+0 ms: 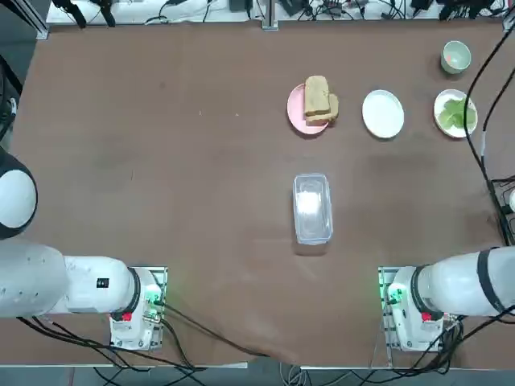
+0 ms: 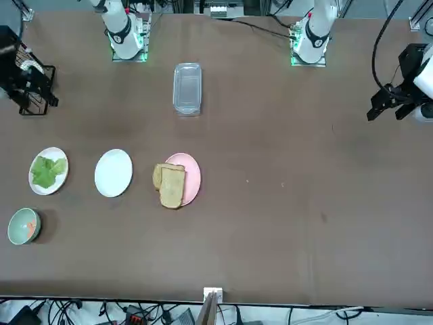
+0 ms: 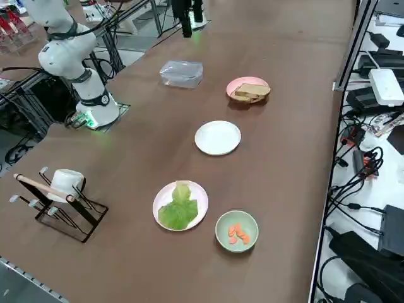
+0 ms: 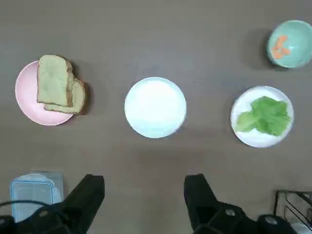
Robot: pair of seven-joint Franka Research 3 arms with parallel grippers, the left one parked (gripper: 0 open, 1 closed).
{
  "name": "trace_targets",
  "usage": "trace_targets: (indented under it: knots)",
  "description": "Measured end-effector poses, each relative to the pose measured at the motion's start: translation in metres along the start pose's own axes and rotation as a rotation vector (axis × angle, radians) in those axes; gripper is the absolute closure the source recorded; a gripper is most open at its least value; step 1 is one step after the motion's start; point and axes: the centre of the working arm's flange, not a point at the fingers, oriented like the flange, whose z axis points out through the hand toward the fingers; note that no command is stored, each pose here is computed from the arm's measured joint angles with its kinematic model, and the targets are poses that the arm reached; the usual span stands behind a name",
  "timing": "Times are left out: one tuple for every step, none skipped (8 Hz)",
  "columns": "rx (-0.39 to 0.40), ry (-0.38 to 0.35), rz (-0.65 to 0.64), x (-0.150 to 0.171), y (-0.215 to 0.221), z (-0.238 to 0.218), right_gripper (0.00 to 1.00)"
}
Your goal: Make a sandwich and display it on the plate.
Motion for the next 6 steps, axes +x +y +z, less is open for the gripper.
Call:
trace_targets:
  knots:
    - [0.000, -0.005, -0.038, 0.018, -0.023, 0.021, 0.00]
    - [-0.005, -0.013, -0.078, 0.039, -0.049, 0.043, 0.00]
    - [-0.014, -0.025, -0.114, 0.063, -0.074, 0.065, 0.00]
    - [-0.024, -0.040, -0.147, 0.086, -0.097, 0.088, 0.00]
    - [-0.026, -0.061, -0.183, 0.104, -0.117, 0.114, 0.00]
    - [-0.007, -0.087, -0.224, 0.117, -0.134, 0.140, 0.00]
